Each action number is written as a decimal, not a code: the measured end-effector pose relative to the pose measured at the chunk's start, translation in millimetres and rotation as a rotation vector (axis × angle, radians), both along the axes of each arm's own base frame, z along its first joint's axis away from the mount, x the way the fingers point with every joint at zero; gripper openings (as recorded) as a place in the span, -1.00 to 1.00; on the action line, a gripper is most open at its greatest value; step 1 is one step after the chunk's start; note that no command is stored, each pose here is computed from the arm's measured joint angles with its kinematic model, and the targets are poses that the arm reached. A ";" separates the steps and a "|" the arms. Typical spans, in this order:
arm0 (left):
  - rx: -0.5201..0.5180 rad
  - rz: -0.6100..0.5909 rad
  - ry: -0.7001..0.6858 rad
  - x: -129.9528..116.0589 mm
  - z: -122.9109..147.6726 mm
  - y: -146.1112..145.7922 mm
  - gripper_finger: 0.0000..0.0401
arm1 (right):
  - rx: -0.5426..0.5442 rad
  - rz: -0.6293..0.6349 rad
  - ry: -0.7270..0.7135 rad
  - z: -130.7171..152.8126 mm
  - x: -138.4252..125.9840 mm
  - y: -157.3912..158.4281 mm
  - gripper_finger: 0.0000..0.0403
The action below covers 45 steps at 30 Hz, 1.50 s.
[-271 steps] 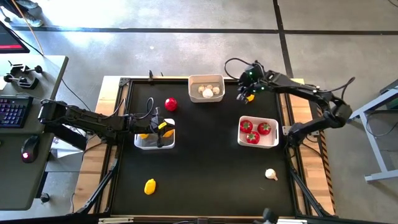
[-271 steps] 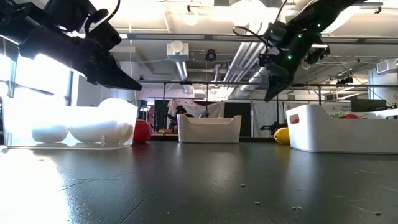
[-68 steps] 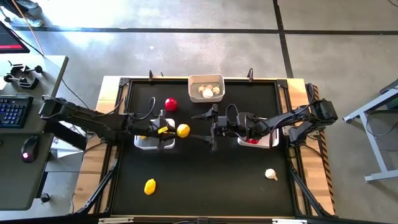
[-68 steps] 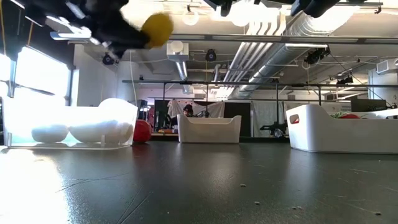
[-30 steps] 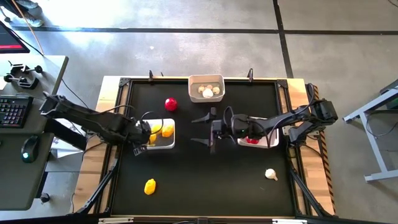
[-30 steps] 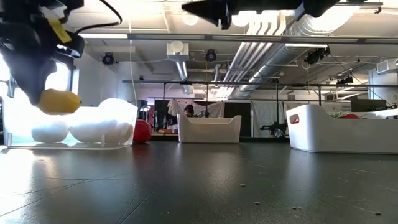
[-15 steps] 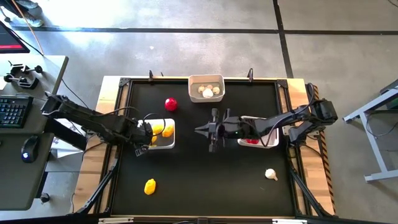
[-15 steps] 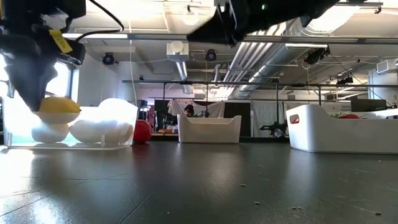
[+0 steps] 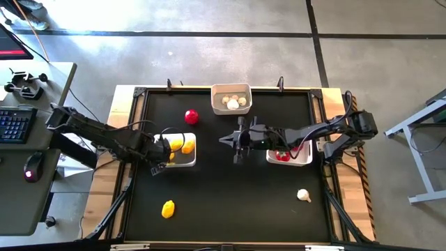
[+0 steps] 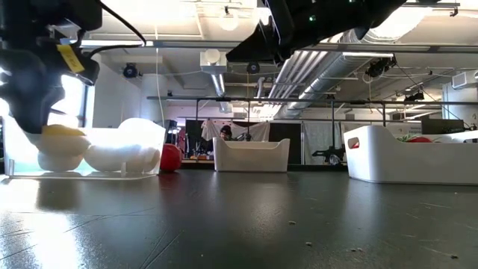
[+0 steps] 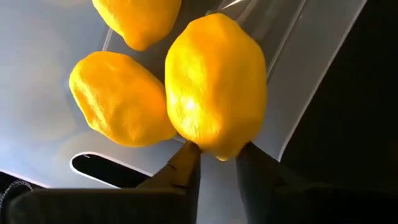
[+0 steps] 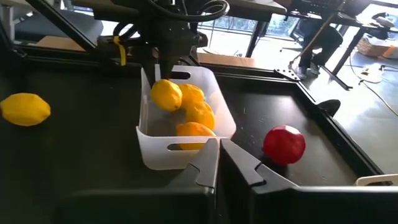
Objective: Sort produce into baskets
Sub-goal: Put the yellow lemon into the transparent bin, then put the red tomato into the bottom right white bin
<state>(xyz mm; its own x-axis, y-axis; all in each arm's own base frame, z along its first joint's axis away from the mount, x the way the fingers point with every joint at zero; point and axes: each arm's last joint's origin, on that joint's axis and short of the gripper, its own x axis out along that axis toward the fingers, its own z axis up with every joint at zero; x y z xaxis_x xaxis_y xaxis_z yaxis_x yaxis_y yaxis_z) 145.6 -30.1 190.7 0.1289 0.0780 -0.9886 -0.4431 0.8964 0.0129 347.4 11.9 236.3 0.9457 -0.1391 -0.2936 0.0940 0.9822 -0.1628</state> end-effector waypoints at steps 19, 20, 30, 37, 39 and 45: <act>0.092 -0.078 -0.226 4.0 13.6 -2.9 -0.29 | 0.000 0.001 -0.001 0.1 0.0 0.4 -1.00; 0.103 -0.083 -0.249 2.9 15.9 -3.1 -0.31 | 0.001 0.001 -0.002 0.2 0.0 0.4 -1.00; 0.242 -0.164 -0.654 14.3 40.8 -18.6 -0.44 | 0.004 0.016 -0.008 0.6 -0.2 7.5 -1.00; 0.238 -0.252 -0.986 30.5 23.8 -35.4 -0.63 | 0.031 -0.003 -0.053 -21.9 -14.5 24.8 -1.00; 0.216 -0.252 -1.074 31.2 17.2 -38.1 -0.68 | 0.052 -0.013 -0.071 -29.9 -20.8 29.7 -1.00; 0.201 -0.225 -1.176 28.5 4.5 -38.0 -0.82 | 0.119 -0.025 -0.116 -50.8 -40.8 44.4 -1.00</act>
<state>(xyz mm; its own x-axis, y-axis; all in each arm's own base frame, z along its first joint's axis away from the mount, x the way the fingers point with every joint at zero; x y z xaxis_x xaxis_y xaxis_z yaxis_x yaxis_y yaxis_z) 174.1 -68.1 195.2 0.9697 0.0767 -0.2318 -0.1123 0.9831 -0.1445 306.6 56.3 185.5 0.9710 -0.1335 -0.1982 0.1298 0.9910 -0.0317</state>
